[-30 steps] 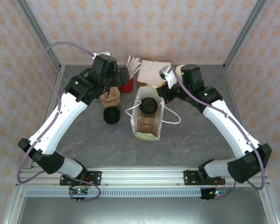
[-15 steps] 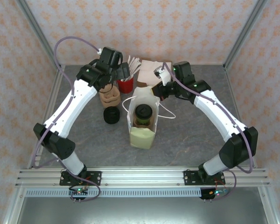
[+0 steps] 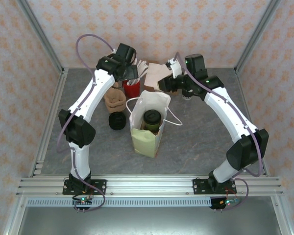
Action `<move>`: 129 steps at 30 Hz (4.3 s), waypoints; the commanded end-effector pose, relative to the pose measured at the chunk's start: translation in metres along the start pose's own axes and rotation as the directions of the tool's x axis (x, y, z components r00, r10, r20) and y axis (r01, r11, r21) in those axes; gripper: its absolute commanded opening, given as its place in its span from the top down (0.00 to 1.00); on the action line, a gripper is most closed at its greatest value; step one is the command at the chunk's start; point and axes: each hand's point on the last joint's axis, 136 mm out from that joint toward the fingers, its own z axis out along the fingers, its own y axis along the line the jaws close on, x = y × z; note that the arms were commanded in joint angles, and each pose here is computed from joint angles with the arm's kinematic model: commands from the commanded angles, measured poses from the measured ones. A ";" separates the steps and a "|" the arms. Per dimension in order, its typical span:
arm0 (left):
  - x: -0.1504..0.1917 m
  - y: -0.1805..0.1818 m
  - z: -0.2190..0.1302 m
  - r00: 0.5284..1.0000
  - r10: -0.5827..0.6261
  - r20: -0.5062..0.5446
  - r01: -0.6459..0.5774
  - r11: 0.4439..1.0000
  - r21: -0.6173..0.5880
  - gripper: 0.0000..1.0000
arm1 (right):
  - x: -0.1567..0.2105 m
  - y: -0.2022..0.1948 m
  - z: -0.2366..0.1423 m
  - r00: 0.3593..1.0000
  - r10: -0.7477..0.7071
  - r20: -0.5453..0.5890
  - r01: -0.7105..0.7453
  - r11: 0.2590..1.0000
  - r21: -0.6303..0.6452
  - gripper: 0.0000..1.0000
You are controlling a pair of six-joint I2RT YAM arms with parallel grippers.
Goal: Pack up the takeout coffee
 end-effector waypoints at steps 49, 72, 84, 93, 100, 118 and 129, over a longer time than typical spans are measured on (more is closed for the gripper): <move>0.033 -0.013 0.062 0.986 0.041 -0.159 -0.039 0.999 0.014 0.57 | -0.058 -0.053 -0.035 0.926 0.348 0.147 -0.377 0.880 0.290 0.56; 0.040 -0.007 0.079 0.984 0.020 -0.177 -0.027 0.999 -0.037 0.66 | -0.044 -0.050 -0.041 0.940 0.316 0.124 -0.340 0.889 0.307 0.56; 0.028 -0.003 0.061 0.988 0.029 -0.151 -0.037 0.998 -0.048 0.84 | -0.043 -0.052 -0.039 0.943 0.312 0.119 -0.333 0.891 0.309 0.57; 0.013 0.000 0.029 0.993 0.028 -0.112 -0.032 0.999 -0.033 0.92 | -0.047 -0.055 -0.035 0.953 0.276 0.122 -0.301 0.901 0.314 0.60; 0.006 0.007 -0.008 0.996 0.022 -0.091 -0.023 1.000 -0.010 0.94 | -0.052 -0.056 -0.030 0.954 0.274 0.125 -0.300 0.905 0.302 0.60; -0.010 0.022 -0.129 1.000 0.004 0.017 -0.007 0.990 0.142 0.95 | -0.068 -0.059 -0.009 0.950 0.281 0.135 -0.306 0.920 0.245 0.61; -0.001 0.000 -0.218 0.973 0.140 0.183 -0.199 0.911 0.361 0.93 | -0.076 -0.076 0.020 0.916 0.352 0.194 -0.393 0.886 0.248 0.64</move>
